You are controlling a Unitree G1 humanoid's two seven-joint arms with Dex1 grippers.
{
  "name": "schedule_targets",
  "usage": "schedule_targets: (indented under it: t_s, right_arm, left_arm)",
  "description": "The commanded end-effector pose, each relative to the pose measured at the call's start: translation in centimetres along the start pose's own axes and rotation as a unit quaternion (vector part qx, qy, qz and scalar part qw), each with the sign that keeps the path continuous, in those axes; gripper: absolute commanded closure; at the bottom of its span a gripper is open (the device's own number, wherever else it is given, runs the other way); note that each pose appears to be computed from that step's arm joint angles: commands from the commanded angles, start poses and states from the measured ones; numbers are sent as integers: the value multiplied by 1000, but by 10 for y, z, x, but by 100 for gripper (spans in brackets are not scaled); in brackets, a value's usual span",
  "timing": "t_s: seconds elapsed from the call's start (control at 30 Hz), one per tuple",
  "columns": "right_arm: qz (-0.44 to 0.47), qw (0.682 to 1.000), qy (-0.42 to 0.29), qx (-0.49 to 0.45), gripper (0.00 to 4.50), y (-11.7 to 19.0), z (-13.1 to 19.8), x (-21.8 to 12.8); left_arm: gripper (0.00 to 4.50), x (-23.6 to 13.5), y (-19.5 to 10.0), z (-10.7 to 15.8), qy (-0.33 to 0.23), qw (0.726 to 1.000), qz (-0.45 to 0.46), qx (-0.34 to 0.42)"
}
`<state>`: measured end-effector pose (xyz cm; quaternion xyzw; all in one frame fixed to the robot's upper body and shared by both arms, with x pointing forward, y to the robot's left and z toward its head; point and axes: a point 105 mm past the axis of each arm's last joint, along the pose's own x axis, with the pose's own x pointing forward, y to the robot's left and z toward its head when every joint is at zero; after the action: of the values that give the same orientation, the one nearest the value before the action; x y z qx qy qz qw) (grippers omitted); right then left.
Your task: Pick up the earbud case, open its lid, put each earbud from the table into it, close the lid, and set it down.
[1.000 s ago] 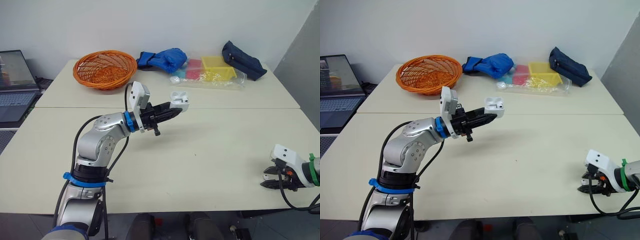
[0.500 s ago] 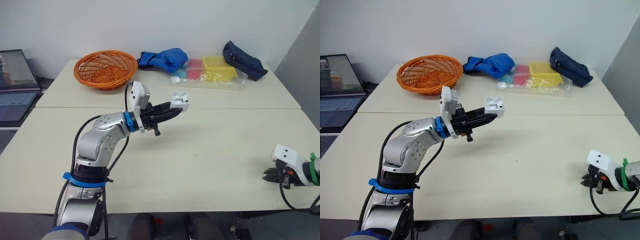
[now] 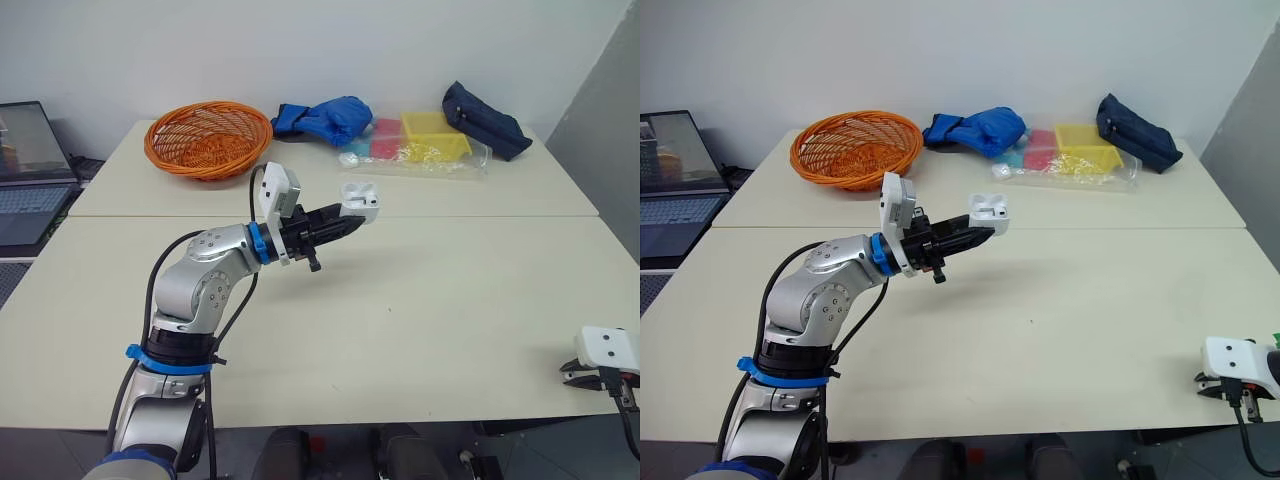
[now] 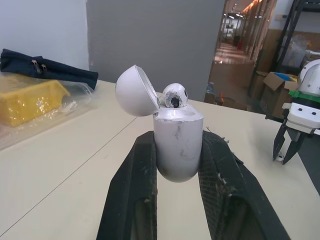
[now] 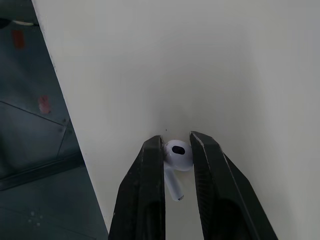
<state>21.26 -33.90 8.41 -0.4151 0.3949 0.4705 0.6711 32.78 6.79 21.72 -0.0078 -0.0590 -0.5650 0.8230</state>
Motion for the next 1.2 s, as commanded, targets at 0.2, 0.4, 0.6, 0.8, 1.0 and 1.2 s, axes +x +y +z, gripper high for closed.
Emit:
schedule_targets:
  t_s: [0.2, 0.4, 0.6, 0.8, 1.0, 1.2]
  right_arm:
    - [-6, 999, 37, -7, 375, -6, -8, -2]
    - [-1, 999, 43, -1, 161, -4, -10, -4]
    - [3, 998, 60, 31, 3, -1, -15, -8]
    - [5, 997, 49, 65, 3, 0, -9, -5]
    - [2, 997, 50, 61, 58, -1, -8, -5]
    - [1, 998, 44, 54, 192, -1, -5, -2]
  left_arm:
    - [376, 3, -7, 14, -15, 999, -15, 31]
    - [376, 3, -6, 14, -14, 999, -16, 29]
    - [376, 4, -6, 11, -14, 1000, -14, 24]
    - [376, 2, -8, 8, -11, 1000, -9, 17]
    - [376, 1, -9, 8, -11, 1000, -9, 16]
    - [376, 2, -9, 8, -9, 1000, -8, 15]
